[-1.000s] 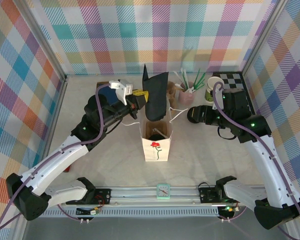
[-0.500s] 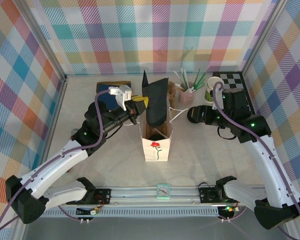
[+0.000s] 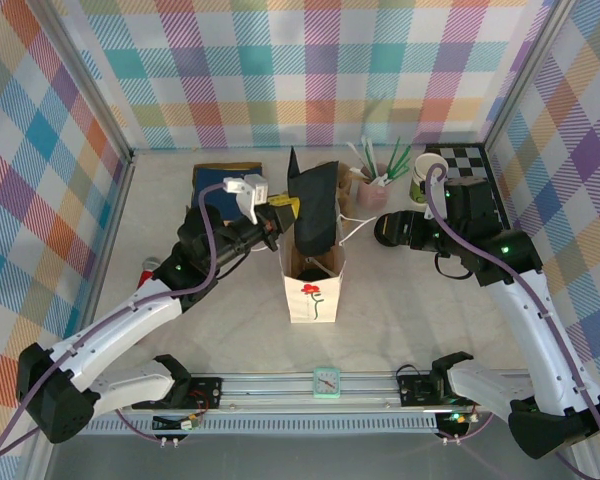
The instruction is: Pack the takeout coffee
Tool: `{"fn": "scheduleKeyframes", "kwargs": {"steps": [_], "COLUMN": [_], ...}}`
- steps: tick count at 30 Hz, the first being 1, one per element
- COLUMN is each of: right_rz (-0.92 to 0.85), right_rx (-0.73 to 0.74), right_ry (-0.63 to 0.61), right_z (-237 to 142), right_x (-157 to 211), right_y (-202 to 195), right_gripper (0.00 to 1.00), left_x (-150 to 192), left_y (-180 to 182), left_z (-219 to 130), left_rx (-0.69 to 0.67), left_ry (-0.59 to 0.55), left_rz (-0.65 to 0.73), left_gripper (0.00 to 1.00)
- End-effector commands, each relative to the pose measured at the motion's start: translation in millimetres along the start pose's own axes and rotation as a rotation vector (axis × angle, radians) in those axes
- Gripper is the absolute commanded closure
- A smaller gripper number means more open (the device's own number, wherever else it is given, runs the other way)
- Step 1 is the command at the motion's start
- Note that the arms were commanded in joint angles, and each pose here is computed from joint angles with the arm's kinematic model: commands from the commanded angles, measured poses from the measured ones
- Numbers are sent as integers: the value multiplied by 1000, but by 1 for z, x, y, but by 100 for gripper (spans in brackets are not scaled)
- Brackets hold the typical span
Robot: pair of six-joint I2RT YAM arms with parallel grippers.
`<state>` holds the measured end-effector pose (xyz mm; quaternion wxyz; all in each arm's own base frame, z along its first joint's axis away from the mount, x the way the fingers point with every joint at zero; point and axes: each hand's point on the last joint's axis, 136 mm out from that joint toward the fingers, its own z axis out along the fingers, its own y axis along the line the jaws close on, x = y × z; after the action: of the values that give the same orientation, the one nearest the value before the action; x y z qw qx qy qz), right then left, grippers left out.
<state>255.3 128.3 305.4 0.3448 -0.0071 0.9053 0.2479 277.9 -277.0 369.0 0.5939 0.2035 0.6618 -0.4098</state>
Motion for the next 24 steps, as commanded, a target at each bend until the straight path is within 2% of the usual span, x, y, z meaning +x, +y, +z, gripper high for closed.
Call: {"fn": "scheduleKeyframes", "kwargs": {"steps": [1, 6, 10, 24], "right_rz": [4, 6, 6, 6], "right_rx": [-24, -28, -28, -27], "right_ry": [-27, -27, -27, -26], "right_z": [-4, -3, -3, -2], "right_x": [-3, -3, -3, -4], "right_y": [3, 4, 4, 4], "right_gripper": [47, 47, 47, 47], "left_x": [-6, 1, 2, 12], "left_y": [-3, 4, 7, 14], "left_z": [0, 2, -1, 5], "left_rx": [2, -16, -23, -40], "left_ry": [-55, -65, -124, -128], "left_rz": [31, 63, 87, 139], "left_gripper": [100, 100, 100, 100]}}
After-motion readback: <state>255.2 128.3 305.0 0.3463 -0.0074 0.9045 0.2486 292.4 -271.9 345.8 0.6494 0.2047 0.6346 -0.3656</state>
